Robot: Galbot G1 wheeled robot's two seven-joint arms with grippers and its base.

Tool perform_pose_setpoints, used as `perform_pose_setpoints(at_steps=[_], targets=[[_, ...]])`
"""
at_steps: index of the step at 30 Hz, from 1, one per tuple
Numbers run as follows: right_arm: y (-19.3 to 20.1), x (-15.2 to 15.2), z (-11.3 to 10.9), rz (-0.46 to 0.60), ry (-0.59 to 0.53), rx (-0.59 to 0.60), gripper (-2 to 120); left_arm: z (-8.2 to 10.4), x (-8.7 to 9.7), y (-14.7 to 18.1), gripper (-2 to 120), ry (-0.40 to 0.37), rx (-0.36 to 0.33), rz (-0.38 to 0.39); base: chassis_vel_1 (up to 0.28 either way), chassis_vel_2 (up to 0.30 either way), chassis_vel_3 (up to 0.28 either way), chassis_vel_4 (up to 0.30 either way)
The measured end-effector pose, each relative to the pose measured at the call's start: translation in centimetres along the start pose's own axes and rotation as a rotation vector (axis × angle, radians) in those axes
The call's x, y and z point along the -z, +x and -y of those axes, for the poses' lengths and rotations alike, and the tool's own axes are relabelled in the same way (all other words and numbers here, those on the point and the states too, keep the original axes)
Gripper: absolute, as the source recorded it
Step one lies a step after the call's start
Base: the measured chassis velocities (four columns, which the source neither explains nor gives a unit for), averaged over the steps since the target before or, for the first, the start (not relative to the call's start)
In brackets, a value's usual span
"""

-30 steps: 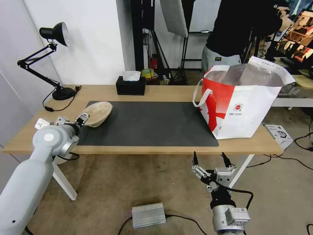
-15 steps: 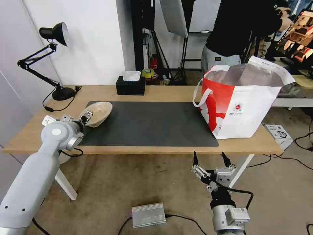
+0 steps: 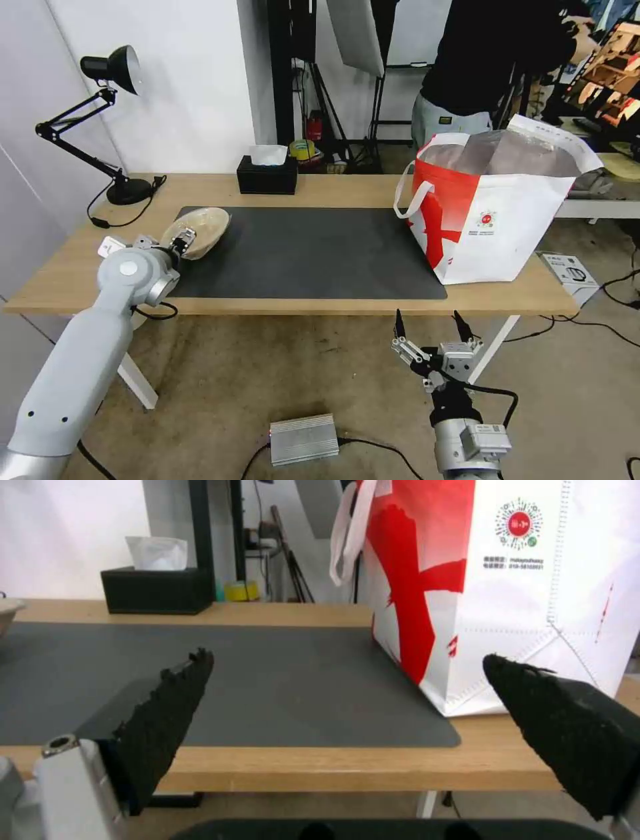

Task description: Pick up the trash from the table and place it into the takeout bag.

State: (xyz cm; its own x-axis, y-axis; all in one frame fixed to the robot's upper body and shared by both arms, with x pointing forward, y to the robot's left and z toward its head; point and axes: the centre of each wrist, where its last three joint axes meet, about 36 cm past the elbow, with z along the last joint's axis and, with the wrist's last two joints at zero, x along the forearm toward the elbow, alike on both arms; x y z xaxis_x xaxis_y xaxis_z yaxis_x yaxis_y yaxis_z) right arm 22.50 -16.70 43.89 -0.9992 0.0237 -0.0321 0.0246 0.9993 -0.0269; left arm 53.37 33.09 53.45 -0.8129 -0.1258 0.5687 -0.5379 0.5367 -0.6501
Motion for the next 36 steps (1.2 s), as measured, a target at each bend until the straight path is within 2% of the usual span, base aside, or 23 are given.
perform_pose_setpoints(at_steps=[9, 18, 28, 34, 36], targets=[[0.0, 0.0, 0.0, 0.000, 0.000, 0.000, 100, 0.4, 0.2, -0.4, 100, -0.002, 0.000, 0.002, 0.000, 0.000, 0.000, 0.000], [0.0, 0.0, 0.0, 0.000, 0.000, 0.000, 100, 1.1, -0.4, -1.4, 100, -0.003, -0.003, -0.002, 0.000, 0.000, 0.000, 0.000], [0.0, 0.0, 0.0, 0.000, 0.000, 0.000, 100, 1.8, -0.6, -2.0, 100, -0.004, -0.030, 0.005, 0.000, 0.000, 0.000, 0.000], [0.0, 0.0, 0.0, 0.000, 0.000, 0.000, 100, 1.9, -1.0, -2.5, 100, -0.039, -0.042, 0.062, 0.000, 0.000, 0.000, 0.000], [0.0, 0.0, 0.0, 0.000, 0.000, 0.000, 100, 1.9, -1.0, -2.7, 97, -0.045, -0.034, 0.085, 0.000, 0.000, 0.000, 0.000]])
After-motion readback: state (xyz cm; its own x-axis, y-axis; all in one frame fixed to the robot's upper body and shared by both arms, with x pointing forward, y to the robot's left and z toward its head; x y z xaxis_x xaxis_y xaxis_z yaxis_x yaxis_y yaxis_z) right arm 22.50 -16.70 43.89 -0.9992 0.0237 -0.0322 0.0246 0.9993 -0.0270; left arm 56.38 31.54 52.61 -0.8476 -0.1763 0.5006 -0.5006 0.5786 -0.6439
